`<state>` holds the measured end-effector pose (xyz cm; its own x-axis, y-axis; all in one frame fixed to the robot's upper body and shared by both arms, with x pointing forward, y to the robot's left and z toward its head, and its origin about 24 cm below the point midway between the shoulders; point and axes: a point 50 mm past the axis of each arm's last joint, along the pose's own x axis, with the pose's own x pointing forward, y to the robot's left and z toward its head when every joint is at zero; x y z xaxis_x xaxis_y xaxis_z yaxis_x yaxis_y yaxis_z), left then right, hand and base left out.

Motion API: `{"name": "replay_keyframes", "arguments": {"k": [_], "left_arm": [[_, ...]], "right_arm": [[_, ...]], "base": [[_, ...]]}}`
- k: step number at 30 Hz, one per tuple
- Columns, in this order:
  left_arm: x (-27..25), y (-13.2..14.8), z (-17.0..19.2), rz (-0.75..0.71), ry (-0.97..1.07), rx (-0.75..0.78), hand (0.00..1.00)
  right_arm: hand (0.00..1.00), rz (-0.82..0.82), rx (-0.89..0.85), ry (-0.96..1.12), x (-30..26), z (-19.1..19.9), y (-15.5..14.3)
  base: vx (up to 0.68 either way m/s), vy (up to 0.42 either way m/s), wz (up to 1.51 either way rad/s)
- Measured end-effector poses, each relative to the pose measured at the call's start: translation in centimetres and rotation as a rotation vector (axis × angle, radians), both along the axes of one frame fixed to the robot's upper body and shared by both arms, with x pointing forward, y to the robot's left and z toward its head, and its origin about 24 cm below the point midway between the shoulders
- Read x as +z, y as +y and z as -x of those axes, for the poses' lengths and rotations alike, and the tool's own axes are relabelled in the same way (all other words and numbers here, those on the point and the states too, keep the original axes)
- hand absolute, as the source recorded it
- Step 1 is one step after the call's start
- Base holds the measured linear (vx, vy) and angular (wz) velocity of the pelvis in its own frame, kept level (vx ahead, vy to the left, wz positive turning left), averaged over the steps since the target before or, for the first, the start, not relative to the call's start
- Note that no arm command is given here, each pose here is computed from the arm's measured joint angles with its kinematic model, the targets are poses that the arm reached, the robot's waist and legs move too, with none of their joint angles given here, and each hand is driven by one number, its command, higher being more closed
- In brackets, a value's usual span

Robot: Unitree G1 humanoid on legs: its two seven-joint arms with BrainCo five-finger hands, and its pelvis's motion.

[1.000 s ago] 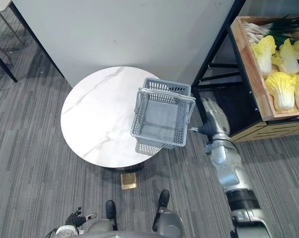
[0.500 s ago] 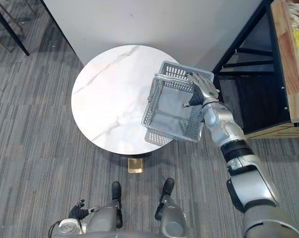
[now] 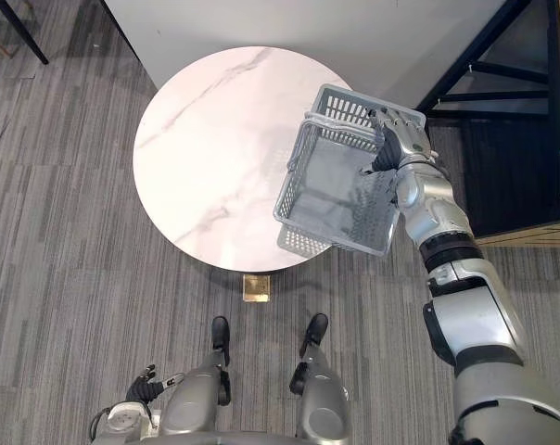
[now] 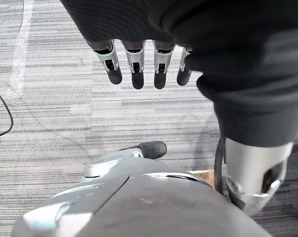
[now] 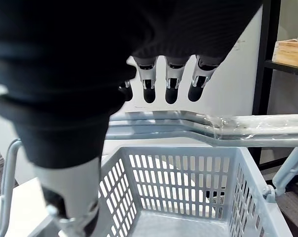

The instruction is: Pick vegetable in the basket

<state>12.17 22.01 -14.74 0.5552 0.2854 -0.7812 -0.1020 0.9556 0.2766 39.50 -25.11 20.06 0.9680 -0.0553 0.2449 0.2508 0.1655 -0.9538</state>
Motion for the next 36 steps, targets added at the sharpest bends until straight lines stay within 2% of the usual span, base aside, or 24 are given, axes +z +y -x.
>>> {"name": "replay_keyframes", "arguments": {"k": [9,10,17,36], "left_arm": [[0.1,0.0,-0.3,0.002,-0.009,0.006,0.0],[0.1,0.0,-0.3,0.001,-0.009,0.006,0.0],[0.1,0.0,-0.3,0.001,-0.01,0.005,0.0],[0.2,-0.3,-0.8,-0.006,-0.016,-0.031,0.0]], "right_arm": [[0.0,-0.013,-0.062,0.017,0.0,-0.1,-1.4],[1.0,-0.028,-0.077,0.013,0.0,0.0,-1.8],[1.0,-0.026,-0.122,-0.008,0.7,0.5,-3.3],[1.0,0.009,-0.118,0.026,0.0,0.5,-3.5]], "base": [[0.01,0.012,0.02],[0.03,0.019,0.05],[0.02,0.027,0.08],[0.01,0.006,0.0]]}}
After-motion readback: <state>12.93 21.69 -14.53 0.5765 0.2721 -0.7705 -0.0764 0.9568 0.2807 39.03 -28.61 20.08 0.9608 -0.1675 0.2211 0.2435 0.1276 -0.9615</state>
